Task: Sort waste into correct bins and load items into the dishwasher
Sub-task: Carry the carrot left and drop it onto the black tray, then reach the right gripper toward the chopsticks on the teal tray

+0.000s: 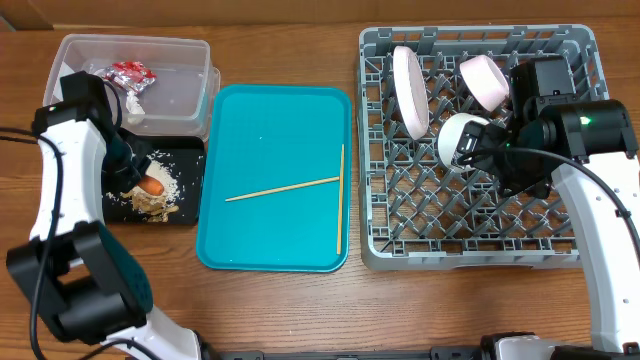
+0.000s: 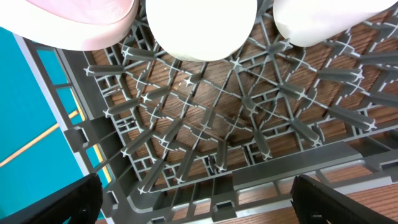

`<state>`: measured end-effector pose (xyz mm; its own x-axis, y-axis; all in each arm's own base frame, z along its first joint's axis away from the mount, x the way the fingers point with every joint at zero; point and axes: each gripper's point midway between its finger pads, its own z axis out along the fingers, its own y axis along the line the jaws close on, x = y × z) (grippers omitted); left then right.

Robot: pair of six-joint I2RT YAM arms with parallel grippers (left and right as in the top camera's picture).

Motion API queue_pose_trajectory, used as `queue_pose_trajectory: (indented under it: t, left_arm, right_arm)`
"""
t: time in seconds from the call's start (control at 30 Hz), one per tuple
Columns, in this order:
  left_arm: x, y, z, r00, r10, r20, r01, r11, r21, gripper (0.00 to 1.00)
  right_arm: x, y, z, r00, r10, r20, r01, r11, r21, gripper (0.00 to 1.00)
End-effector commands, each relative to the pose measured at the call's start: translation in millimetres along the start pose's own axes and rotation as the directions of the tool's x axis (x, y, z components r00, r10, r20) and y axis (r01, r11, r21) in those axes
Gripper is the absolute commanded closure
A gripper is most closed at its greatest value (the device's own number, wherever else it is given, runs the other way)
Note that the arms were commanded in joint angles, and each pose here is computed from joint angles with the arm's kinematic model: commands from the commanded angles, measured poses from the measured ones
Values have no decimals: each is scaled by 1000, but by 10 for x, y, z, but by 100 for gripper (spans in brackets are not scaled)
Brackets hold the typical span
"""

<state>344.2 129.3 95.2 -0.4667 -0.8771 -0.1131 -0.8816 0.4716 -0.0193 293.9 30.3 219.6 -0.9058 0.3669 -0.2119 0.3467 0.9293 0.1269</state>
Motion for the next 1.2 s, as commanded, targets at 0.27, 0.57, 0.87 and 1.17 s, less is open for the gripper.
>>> queue_pose_trajectory:
  t: [0.27, 0.57, 0.87, 1.17]
  left_arm:
    - [70, 114, 583, 993, 35, -116, -50, 991, -127, 79]
    - [-76, -70, -91, 992, 118, -48, -118, 993, -5, 41]
    - [199, 149, -1154, 985, 158, 64, -166, 977, 132, 0]
    - [281, 236, -1122, 986, 166, 26, -168, 981, 99, 0]
  right_arm:
    - [-9, -18, -67, 1000, 3, 24, -2, 1000, -5, 0]
    - [-28, 42, -74, 986, -162, 40, 162, 987, -10, 0]
    - [280, 1510, -408, 660, -680, 318, 747, 639, -185, 0]
    - [1115, 2485, 674, 84, -965, 247, 982, 39, -184, 0]
